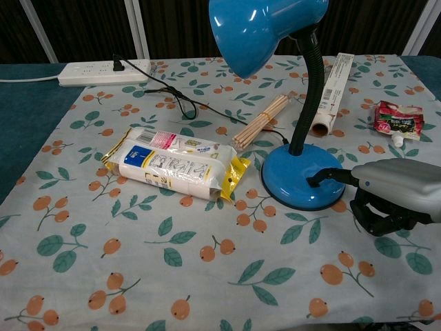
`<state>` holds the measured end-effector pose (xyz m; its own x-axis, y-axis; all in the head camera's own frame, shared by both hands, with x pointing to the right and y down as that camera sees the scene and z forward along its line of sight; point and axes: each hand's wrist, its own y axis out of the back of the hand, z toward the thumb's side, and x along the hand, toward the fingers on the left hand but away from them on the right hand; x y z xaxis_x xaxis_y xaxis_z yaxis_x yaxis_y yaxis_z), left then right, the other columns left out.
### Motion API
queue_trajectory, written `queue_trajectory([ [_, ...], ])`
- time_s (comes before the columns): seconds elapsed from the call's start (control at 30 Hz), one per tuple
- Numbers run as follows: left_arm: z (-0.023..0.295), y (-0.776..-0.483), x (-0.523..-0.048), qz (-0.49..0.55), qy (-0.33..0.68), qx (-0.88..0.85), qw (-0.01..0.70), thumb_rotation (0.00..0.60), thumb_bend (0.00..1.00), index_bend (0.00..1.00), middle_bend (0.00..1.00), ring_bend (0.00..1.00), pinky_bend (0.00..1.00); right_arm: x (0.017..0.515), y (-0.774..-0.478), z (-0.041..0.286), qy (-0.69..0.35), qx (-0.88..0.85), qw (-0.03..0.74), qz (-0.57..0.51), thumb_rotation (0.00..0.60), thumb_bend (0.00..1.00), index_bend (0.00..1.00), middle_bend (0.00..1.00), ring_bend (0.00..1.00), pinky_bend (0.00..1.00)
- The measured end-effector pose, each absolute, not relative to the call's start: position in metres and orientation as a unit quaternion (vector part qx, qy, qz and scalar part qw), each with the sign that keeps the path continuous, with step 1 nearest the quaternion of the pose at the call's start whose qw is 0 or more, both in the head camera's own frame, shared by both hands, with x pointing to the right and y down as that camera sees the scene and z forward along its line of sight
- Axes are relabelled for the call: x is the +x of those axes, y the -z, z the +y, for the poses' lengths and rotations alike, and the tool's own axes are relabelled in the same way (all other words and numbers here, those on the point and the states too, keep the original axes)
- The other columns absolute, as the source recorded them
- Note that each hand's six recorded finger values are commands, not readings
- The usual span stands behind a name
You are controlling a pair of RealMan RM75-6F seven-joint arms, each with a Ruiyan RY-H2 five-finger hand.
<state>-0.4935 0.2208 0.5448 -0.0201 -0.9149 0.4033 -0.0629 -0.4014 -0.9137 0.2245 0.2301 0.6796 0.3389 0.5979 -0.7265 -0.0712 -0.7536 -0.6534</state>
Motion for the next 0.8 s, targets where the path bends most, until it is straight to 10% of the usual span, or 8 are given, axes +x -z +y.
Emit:
queue_trajectory([
  [0.8, 0.2208, -0.5448, -0.4936, 0.408, 0.586, -0.598, 0.365, 0.600, 0.27, 0.03, 0.00, 0.01, 0.00, 0.2249, -0.6808, 0.2321, -0.550, -0.759, 0.302, -0.172, 0.600, 0.76, 0.12, 0.83, 0.87, 0.86],
])
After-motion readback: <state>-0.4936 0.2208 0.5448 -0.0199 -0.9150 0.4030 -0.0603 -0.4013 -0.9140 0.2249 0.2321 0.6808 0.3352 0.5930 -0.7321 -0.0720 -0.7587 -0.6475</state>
